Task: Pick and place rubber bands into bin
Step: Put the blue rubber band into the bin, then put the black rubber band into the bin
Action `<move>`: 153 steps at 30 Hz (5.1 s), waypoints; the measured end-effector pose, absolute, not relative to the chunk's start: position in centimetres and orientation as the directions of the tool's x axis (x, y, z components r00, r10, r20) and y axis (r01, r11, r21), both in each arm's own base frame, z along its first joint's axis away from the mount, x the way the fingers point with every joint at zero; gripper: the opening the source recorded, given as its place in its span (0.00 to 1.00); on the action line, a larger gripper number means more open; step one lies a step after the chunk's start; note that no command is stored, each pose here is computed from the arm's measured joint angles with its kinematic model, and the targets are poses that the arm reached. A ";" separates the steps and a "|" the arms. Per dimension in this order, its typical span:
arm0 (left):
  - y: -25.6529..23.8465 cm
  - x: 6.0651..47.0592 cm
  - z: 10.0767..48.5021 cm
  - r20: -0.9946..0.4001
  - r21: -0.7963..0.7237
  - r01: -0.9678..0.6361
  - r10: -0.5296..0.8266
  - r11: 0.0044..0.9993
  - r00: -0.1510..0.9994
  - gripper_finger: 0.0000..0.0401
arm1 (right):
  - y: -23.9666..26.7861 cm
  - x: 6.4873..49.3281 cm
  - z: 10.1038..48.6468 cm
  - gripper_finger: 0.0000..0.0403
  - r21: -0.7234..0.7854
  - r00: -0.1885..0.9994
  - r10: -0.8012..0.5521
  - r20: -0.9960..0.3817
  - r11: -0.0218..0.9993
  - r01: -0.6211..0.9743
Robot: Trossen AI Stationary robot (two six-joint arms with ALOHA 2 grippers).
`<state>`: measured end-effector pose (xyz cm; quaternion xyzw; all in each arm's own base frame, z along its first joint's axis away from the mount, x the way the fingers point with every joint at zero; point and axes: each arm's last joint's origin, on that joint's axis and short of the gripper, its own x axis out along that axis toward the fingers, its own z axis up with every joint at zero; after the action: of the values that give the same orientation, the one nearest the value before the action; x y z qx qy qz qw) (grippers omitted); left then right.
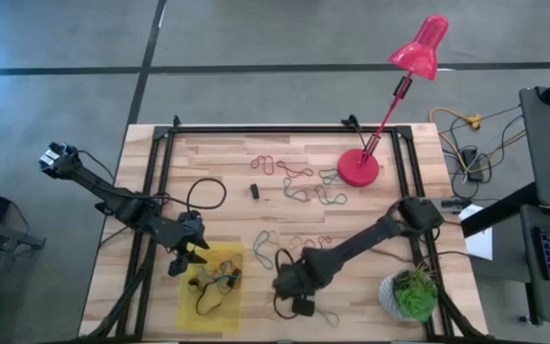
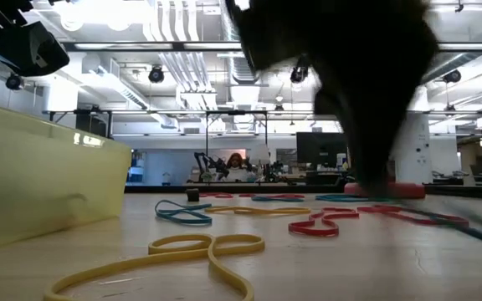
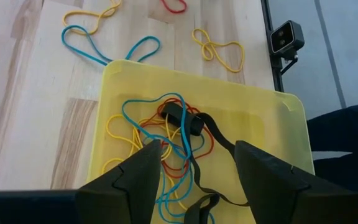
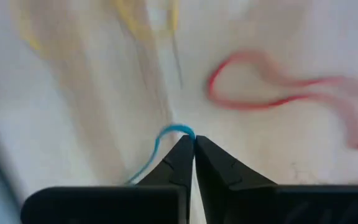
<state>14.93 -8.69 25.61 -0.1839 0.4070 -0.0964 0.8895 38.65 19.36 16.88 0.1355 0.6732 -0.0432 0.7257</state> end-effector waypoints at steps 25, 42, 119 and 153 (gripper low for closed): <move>-7.9 13.3 25.9 -0.726 -0.406 0.032 -0.344 0.913 0.595 0.47 | 13.6 46.0 31.8 0.02 0.456 0.695 0.160 -0.701 0.850 0.263; -6.3 11.4 27.9 -0.620 -0.364 0.039 -0.274 0.930 0.735 0.47 | 13.0 53.1 23.2 0.06 0.596 0.641 0.358 -0.679 0.779 0.196; 11.9 32.5 15.9 -0.961 0.215 0.537 0.079 0.816 0.265 0.02 | 13.7 29.3 28.3 0.50 -0.164 0.090 -0.276 -0.957 0.768 0.619; -8.0 19.6 19.5 -0.800 -0.488 0.183 -0.521 0.854 0.298 0.02 | 12.3 31.1 25.9 0.50 0.027 0.075 -0.030 -0.997 0.756 0.654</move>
<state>19.65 -8.03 19.51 -0.1538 0.5491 -0.2225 0.7908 31.05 12.30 25.86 0.2462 0.6333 -0.2474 0.6907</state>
